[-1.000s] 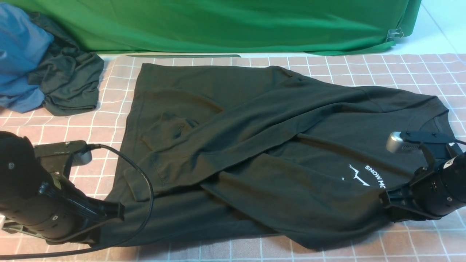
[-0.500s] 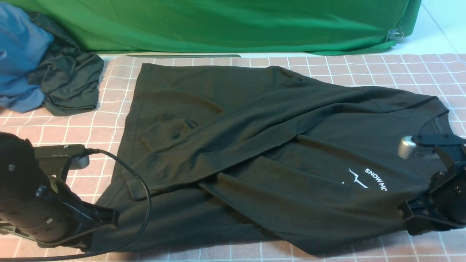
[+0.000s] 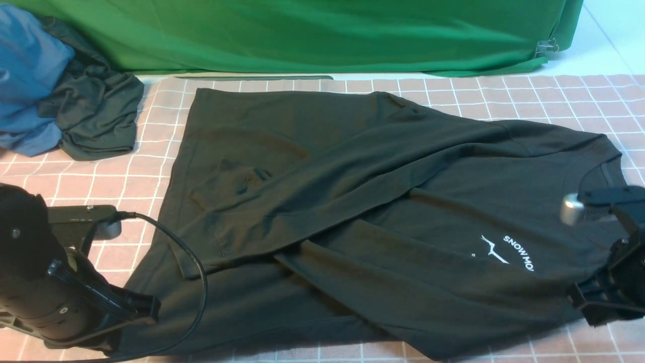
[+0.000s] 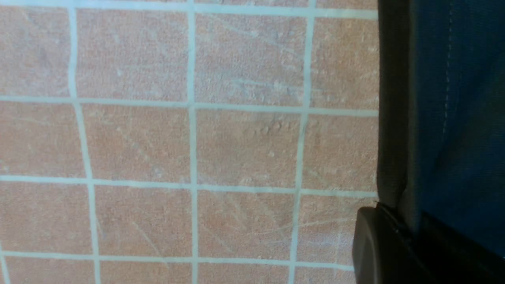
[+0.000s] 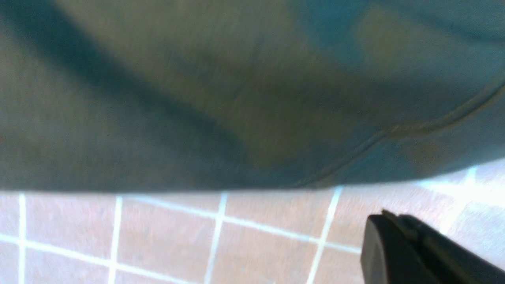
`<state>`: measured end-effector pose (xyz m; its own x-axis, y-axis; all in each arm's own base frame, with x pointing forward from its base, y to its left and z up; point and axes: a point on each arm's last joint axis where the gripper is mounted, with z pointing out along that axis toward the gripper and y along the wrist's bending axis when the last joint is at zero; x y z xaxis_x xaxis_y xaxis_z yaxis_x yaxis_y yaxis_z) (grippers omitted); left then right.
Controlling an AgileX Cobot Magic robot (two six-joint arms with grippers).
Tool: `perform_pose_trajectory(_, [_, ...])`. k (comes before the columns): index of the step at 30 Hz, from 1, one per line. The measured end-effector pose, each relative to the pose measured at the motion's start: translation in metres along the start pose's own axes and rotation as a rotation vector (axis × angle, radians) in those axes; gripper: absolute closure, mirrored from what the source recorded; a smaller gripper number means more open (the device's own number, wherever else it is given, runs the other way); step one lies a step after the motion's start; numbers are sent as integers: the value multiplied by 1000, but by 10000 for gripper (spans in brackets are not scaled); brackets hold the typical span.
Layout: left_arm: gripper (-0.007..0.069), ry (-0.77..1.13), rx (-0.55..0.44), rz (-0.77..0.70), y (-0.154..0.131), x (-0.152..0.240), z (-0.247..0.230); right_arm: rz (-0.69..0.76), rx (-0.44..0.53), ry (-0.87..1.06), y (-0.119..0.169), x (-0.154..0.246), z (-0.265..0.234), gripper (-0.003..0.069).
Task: Fold a long-sleeved shirt over a pink coffee tablecloth.
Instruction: 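Grasp the near edge of the shirt at its hem and shoulder corners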
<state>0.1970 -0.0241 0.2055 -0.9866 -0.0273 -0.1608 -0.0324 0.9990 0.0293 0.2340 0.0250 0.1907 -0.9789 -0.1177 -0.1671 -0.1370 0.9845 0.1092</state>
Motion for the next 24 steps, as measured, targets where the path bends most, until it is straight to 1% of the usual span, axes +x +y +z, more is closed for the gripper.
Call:
perform_pose_trajectory(3, [594, 2, 0, 0, 0, 0, 0, 41, -23, 2, 2, -3, -4, 620])
perform_pose_trajectory(7, [594, 3, -1, 0, 0, 0, 0, 61, -99, 67, 12, 2, -5, 614])
perform_pose_trajectory(8, [594, 3, 0, -1, 0, 0, 0, 42, -121, 91, 18, 5, -4, 583])
perform_pose_trajectory(10, [594, 4, 1, -1, 0, 0, 0, 17, -129, 94, 25, 7, -1, 508])
perform_pose_trajectory(12, [594, 2, 3, -3, 0, 0, 0, -16, -130, 85, 33, 8, 2, 400])
perform_pose_trajectory(13, [594, 2, 3, -3, 0, 0, 0, -28, -130, 80, 35, 9, 3, 363])
perform_pose_trajectory(14, [594, -1, 6, -5, -1, 0, 0, -53, -130, 65, 42, 9, 5, 282])
perform_pose_trajectory(16, [594, -5, 8, -6, -1, 0, 0, -71, -131, 59, 49, 8, 9, 197])
perform_pose_trajectory(17, [594, -6, 9, -7, -1, -1, 0, -76, -133, 68, 53, 8, 12, 169])
perform_pose_trajectory(19, [594, -8, 11, -7, -1, -1, 0, -69, -132, 94, 55, 8, 20, 136])
perform_pose_trajectory(22, [594, -8, 13, -9, -1, -1, 0, -38, -120, 117, 54, 5, 35, 109])
perform_pose_trajectory(24, [594, -7, 14, -10, -1, -1, 0, -26, -110, 107, 53, 2, 41, 105])
